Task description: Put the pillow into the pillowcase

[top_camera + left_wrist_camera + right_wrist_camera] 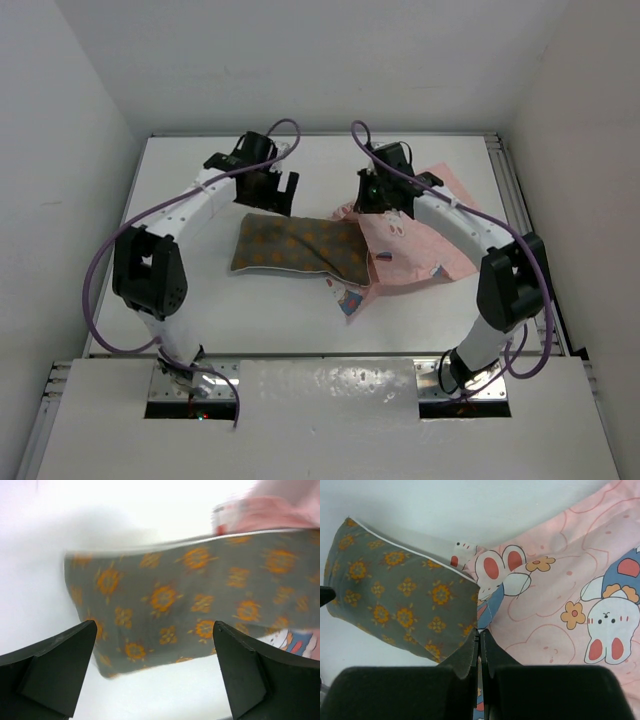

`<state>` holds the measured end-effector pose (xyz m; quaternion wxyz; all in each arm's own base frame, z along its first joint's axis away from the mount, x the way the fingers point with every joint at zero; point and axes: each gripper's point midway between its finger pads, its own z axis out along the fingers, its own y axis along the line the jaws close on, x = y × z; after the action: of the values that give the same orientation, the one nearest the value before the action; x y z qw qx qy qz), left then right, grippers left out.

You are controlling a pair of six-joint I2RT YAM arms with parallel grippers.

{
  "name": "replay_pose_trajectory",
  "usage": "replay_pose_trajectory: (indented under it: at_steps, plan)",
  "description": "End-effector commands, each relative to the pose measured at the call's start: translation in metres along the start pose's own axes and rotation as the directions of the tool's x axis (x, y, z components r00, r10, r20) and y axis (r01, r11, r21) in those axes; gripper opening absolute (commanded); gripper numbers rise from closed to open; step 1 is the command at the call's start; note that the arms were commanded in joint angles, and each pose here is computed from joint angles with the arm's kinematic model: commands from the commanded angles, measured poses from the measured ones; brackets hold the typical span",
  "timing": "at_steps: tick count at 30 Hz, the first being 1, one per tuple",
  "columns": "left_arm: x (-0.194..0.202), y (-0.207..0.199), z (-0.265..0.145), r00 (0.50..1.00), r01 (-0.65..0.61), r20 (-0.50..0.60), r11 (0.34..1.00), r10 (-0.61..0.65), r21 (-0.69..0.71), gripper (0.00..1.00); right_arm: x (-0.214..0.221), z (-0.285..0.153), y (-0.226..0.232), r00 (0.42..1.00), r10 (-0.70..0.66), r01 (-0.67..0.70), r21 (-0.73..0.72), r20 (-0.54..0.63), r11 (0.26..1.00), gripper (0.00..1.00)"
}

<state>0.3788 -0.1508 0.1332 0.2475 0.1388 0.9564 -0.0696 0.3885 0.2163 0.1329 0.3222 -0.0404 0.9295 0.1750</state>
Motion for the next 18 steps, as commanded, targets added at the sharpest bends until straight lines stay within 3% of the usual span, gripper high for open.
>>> replay_pose_trajectory:
  at_steps: [1, 2, 3, 6, 7, 10, 13, 15, 18]
  plan:
    - [-0.06, -0.04, -0.053, 0.828, -0.521, 0.292, 0.849, 0.478, 0.088, 1.0, -0.012, -0.001, 0.013, 0.999, 0.029, -0.026, -0.07, 0.045, 0.997, 0.0]
    - [-0.051, -0.056, -0.047, 0.76, -0.63, 0.286, 0.769, 0.584, 0.104, 1.0, -0.013, 0.0, 0.012, 0.998, 0.04, -0.036, -0.073, 0.043, 0.997, 0.0]
    - [-0.046, -0.059, -0.04, 0.639, -0.759, 0.283, 0.646, 0.715, 0.082, 1.0, -0.013, 0.003, 0.012, 0.998, 0.042, -0.039, -0.076, 0.04, 0.996, 0.0]
    - [-0.001, -0.086, -0.01, 0.447, -0.894, 0.236, 0.422, 0.863, 0.151, 1.0, -0.014, 0.005, 0.013, 0.998, 0.052, -0.049, -0.09, 0.032, 0.995, 0.0]
    - [0.022, -0.097, -0.001, 0.334, -0.937, 0.231, 0.294, 0.914, 0.188, 1.0, -0.013, 0.007, 0.011, 0.998, 0.054, -0.052, -0.089, 0.026, 0.995, 0.0]
    - [0.049, -0.094, 0.027, 0.24, -0.957, 0.198, 0.199, 0.95, 0.21, 1.0, -0.014, 0.009, 0.009, 0.998, 0.062, -0.06, -0.091, 0.025, 0.994, 0.0]
    - [0.051, -0.071, 0.058, 0.235, -0.97, 0.12, 0.224, 0.965, 0.097, 1.0, -0.014, 0.009, 0.01, 0.997, 0.07, -0.067, -0.095, 0.028, 0.993, 0.0]
    - [0.045, -0.054, 0.069, 0.279, -0.96, 0.056, 0.278, 0.959, 0.017, 1.0, -0.01, 0.01, 0.008, 0.997, 0.08, -0.077, -0.094, 0.024, 0.993, 0.0]
    - [0.032, -0.056, 0.076, 0.346, -0.935, 0.084, 0.351, 0.935, -0.053, 1.0, -0.004, 0.01, 0.006, 0.996, 0.088, -0.087, -0.089, 0.016, 0.992, 0.0]
